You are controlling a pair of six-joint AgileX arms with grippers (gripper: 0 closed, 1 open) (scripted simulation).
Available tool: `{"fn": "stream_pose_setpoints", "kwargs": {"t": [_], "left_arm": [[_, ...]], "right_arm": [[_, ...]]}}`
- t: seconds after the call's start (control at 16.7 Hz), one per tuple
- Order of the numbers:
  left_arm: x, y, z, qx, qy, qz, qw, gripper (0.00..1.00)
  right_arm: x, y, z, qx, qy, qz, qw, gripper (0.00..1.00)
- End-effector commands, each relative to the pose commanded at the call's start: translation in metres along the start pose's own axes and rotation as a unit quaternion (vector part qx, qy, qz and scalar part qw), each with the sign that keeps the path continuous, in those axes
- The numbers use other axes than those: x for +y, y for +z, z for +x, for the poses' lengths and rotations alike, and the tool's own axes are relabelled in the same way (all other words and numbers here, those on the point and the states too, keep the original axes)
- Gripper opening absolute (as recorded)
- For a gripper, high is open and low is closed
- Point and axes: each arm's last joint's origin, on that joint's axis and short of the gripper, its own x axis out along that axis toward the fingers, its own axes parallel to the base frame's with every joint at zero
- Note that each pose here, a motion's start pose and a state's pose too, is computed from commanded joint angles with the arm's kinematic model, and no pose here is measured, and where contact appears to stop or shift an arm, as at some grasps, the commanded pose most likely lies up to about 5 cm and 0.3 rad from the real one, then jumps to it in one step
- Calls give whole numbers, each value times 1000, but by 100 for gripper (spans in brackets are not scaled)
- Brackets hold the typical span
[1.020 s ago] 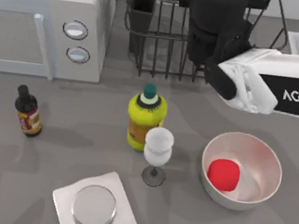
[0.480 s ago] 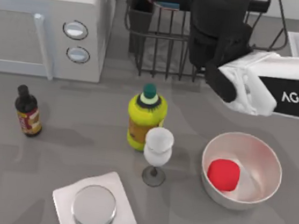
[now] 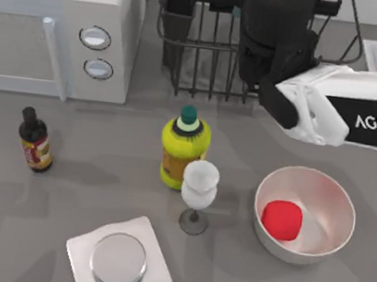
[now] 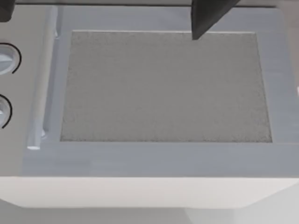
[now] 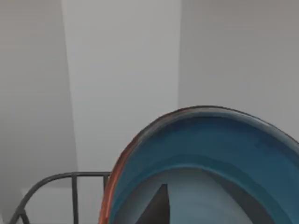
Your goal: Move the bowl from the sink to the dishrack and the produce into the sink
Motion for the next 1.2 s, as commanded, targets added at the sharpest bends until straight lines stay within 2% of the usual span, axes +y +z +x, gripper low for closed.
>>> {"fn": "stream_pose_setpoints", "kwargs": {"t": [0.06,0.12,0.72,0.96,1.2], "left_arm": [[0,0,0,0,0,0,1000,100],[0,0,0,0,0,0,1000,100],[0,0,0,0,0,0,1000,100],[0,0,0,0,0,0,1000,100],[0,0,0,0,0,0,1000,100]], "right_arm": [[0,0,0,0,0,0,1000,98],[0,0,0,0,0,0,1000,100],[-4,1,0,3,-1,-2,1000,100],[-60,10,-4,47,-19,-29,998,100],[-144,33,-45,97,-35,-43,994,100]]}}
